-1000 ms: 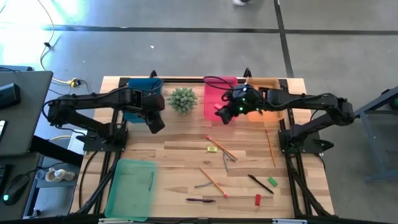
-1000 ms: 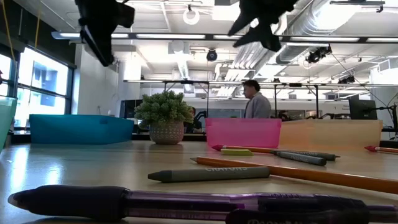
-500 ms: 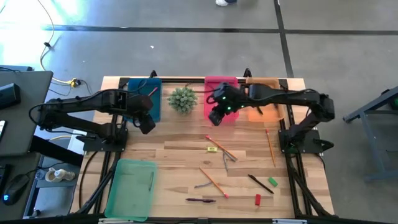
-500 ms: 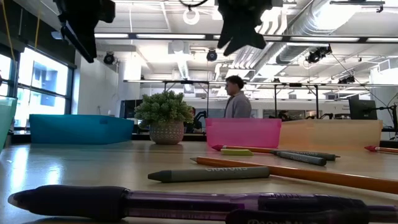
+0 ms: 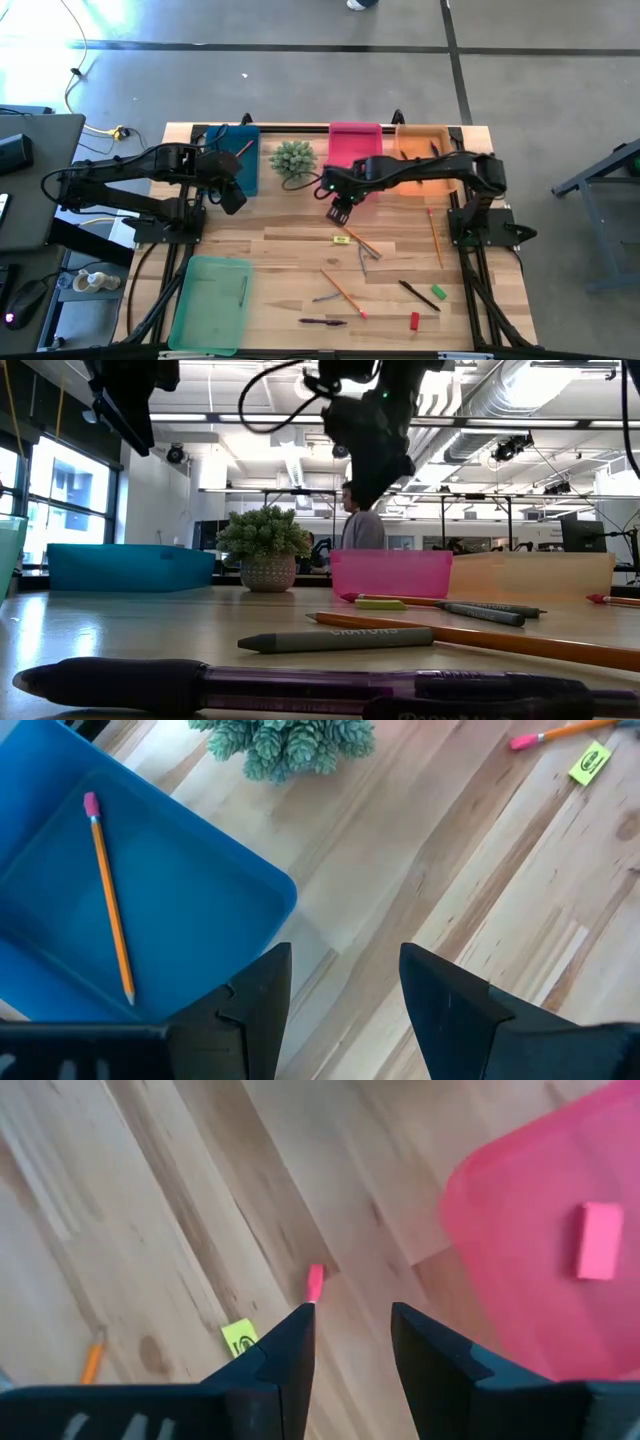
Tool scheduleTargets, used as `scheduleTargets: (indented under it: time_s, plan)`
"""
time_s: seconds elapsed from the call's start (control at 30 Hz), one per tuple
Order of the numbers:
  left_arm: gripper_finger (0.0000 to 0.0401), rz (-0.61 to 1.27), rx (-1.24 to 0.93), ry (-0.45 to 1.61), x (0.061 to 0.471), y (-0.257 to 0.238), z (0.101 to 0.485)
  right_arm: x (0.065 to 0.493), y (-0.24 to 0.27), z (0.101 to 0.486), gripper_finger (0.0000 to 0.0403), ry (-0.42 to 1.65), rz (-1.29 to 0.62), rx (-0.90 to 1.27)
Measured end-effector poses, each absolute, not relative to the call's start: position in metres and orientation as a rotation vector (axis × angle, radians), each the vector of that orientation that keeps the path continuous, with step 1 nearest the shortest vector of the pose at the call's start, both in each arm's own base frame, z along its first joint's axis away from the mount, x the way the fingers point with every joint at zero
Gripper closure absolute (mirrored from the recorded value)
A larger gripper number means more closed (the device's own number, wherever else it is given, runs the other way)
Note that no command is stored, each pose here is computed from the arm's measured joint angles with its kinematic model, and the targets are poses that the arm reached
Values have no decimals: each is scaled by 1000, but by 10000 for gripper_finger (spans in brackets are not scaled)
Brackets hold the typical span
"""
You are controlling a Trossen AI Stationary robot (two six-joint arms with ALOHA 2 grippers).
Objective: Sort crayons/erasers/pens/pencils in bins
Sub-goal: Put the orange pencil into the blue bin
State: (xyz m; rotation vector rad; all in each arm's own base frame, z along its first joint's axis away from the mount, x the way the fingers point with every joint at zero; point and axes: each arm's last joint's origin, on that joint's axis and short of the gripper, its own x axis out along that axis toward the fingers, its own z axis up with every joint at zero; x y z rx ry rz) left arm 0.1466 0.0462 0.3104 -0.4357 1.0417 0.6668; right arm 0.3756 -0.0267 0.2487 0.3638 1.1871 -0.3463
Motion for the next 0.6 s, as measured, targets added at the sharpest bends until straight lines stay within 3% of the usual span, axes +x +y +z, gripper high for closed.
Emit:
scheduleTargets:
  time_s: [0.33,0.6]
  plan:
    - [224,663,-425,1045,147,46,310,392,-21,218,227,1215,-397,452]
    - [224,662,-425,1045,147,46,310,401,-22,196,226,1228,-449,510]
